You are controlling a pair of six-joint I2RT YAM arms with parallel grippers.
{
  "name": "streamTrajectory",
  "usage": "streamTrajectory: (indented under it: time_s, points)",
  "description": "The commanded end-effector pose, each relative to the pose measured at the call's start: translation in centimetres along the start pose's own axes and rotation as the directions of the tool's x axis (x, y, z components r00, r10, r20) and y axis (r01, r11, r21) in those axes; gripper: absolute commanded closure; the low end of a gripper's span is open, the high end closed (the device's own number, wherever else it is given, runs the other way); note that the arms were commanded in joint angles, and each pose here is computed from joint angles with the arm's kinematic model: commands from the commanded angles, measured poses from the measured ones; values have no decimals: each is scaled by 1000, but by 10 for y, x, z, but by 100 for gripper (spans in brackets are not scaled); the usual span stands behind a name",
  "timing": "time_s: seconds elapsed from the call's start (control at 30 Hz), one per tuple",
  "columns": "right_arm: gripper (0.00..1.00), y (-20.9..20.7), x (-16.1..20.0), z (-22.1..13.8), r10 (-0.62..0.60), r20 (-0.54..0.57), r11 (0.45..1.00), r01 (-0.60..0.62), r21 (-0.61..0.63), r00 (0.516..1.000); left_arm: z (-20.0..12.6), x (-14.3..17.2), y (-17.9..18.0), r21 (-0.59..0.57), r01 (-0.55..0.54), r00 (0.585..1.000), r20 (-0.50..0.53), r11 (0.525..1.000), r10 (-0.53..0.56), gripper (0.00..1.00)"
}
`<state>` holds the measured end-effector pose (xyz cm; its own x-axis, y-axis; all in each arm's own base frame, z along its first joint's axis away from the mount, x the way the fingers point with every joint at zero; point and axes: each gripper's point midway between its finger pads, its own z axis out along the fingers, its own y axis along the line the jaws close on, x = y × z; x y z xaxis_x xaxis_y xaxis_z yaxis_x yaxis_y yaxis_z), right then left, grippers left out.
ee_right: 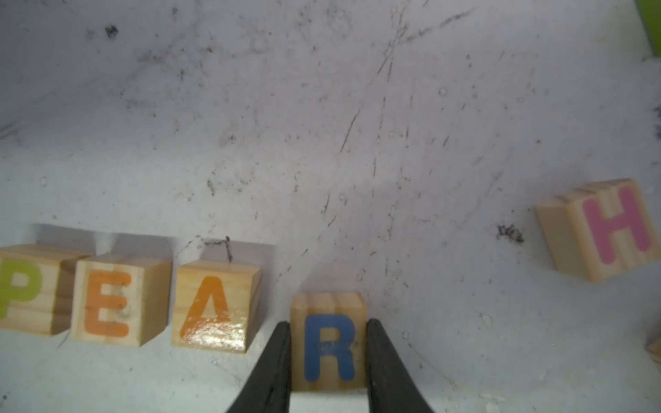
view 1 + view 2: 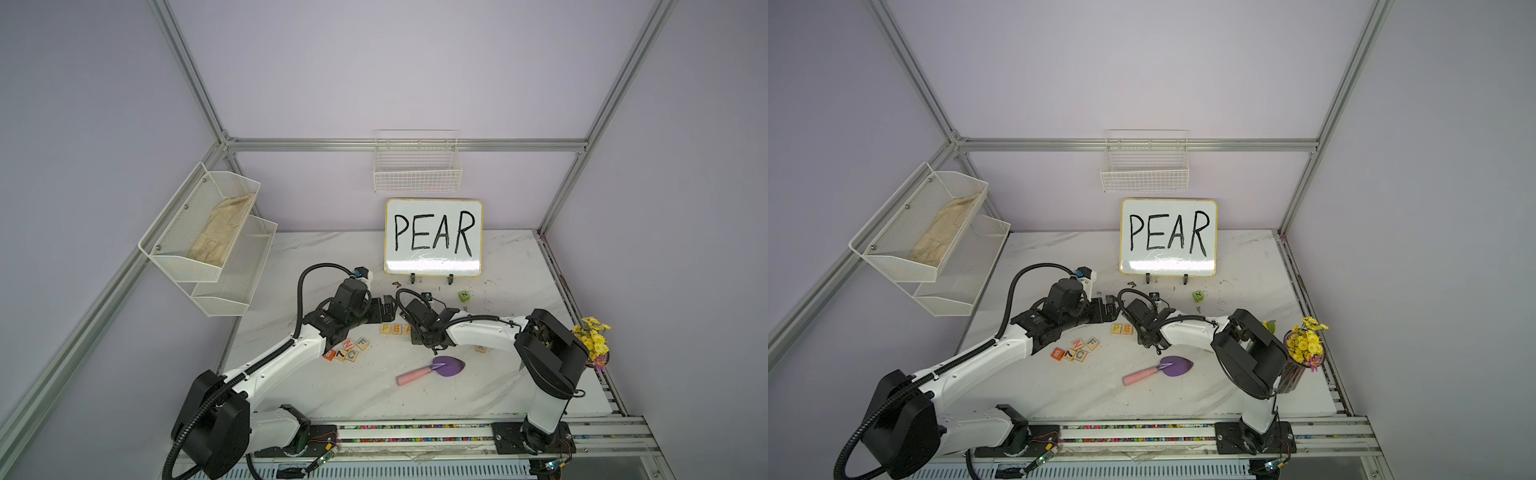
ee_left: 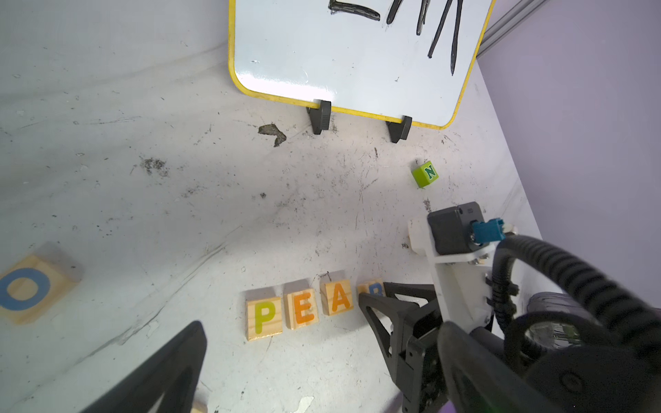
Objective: Spell the uppercase word “pear” with letter blocks
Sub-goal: Place the letter block at the center of the board.
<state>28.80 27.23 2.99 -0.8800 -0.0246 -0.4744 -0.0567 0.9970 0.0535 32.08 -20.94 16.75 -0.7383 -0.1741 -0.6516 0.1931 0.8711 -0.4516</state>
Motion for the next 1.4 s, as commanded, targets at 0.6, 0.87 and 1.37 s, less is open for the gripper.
streamTrajectory:
  time_s: [0.6,0.87,1.37]
  points:
    - [69,9,-10,8,1,18,1000,-2,29,1000,5,2,11,-8,26,1000,9,1000,-26,0]
    - [65,10,-10,8,2,17,1000,-2,26,1000,6,2,11,-6,27,1000,7,1000,-27,0]
    - [61,9,-12,5,4,22,1000,-5,30,1000,8,3,10,0,27,1000,-3,1000,-27,0]
